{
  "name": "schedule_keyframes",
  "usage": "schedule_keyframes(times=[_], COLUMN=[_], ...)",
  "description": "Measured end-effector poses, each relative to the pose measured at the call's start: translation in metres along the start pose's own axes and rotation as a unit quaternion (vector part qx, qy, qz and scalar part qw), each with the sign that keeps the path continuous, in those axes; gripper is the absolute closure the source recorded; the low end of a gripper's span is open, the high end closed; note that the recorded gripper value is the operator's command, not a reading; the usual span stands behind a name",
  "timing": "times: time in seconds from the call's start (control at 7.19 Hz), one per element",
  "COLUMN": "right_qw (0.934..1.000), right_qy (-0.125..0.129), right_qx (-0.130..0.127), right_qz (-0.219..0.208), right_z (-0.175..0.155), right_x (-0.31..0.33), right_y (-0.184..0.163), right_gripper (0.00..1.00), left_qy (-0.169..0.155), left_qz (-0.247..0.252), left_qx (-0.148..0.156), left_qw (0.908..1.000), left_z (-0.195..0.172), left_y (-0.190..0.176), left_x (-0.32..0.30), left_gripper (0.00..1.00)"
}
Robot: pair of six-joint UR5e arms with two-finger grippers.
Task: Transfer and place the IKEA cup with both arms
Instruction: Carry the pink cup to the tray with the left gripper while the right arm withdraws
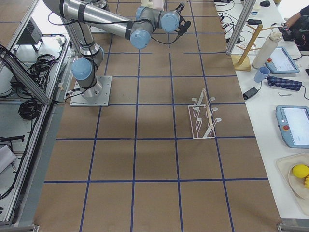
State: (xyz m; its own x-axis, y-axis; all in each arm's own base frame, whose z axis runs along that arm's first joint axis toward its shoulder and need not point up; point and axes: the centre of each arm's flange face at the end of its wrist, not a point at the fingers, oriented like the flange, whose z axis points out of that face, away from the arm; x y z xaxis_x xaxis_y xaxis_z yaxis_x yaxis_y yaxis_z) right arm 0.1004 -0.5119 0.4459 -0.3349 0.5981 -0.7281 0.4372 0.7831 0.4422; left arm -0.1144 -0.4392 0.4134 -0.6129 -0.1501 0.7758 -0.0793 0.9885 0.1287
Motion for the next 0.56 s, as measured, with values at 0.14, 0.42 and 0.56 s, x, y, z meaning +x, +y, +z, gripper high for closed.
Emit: schedule_keyframes(times=[0.14,0.42,0.56], right_qw=[0.9972,0.9777,0.9637], right_qy=[0.063,0.176,0.227], right_qx=[0.040,0.112,0.137], right_qz=[-0.008,-0.026,-0.033], right_z=[-0.007,-0.023,-0.028], right_x=[0.008,0.020,0.024], right_y=[0.005,0.021,0.031], right_gripper=[0.00,0.00,0.00], left_qy=[-0.085,-0.220,-0.262], left_qz=[0.010,0.033,0.049], left_qx=[-0.005,-0.010,-0.016], left_qw=[0.9963,0.9748,0.9638], left_z=[-0.011,-0.049,-0.073], left_y=[0.006,0.010,0.011], left_x=[-0.014,-0.052,-0.075], left_gripper=[1.00,1.00,1.00])
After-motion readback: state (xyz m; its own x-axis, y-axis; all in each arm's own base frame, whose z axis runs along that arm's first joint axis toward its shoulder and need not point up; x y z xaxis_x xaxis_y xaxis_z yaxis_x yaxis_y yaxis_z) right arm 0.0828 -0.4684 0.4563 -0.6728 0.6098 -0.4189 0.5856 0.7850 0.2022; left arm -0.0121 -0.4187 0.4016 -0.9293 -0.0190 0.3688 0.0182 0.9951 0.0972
